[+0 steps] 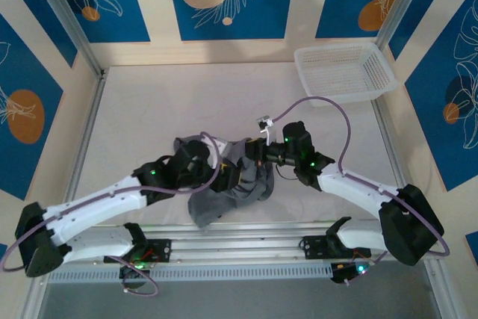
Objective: Fold the inside-out t-shirt
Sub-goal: Turn the T-shirt inside out at the center of the table.
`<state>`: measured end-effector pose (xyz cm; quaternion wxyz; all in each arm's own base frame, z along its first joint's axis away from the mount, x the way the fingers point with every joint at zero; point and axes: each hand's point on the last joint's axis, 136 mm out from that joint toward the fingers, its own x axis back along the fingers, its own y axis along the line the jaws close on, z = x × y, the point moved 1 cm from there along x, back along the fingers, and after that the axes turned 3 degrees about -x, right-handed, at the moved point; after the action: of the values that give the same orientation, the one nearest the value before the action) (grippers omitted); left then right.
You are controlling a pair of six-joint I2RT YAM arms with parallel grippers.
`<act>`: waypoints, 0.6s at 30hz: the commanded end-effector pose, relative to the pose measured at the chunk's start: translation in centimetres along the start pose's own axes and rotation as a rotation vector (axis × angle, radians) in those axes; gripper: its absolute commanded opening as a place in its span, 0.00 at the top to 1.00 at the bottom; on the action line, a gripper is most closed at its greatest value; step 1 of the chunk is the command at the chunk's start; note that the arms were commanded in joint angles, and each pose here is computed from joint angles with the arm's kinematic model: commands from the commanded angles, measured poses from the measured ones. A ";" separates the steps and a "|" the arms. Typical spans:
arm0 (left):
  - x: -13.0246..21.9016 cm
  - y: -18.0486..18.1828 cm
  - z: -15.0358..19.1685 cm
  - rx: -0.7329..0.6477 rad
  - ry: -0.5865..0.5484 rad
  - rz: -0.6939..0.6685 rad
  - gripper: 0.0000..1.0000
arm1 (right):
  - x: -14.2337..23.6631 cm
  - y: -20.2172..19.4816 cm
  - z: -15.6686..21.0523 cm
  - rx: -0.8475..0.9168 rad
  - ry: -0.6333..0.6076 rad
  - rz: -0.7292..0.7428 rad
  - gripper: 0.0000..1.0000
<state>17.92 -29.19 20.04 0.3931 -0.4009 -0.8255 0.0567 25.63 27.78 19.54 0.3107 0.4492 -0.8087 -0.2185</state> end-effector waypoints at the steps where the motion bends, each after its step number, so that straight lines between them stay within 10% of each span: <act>1: -0.6 -0.4 -2.9 -0.012 -0.082 -0.030 0.41 | 0.1 1.0 -1.2 -0.018 -0.019 -0.011 1.00; 7: -1.6 3.9 -4.7 -0.075 -0.109 -0.296 0.35 | 0.5 1.4 -1.1 -0.019 -0.016 -0.015 1.00; 10: -1.4 5.6 -5.4 -0.050 -0.130 -0.329 0.51 | 0.6 1.4 -0.8 -0.020 -0.008 -0.011 1.00; 14: -0.8 6.4 -5.5 -0.003 -0.097 -0.279 0.95 | 0.8 0.0 -0.6 -0.062 0.003 0.041 1.00; 18: 0.4 3.6 -6.3 0.098 -0.092 0.006 1.00 | 0.9 -4.3 0.2 -0.212 0.063 0.108 1.00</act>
<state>25.98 -26.53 19.75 0.3759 -0.2932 -0.8779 0.0449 26.27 26.22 18.26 0.3523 0.4110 -0.8054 -0.2413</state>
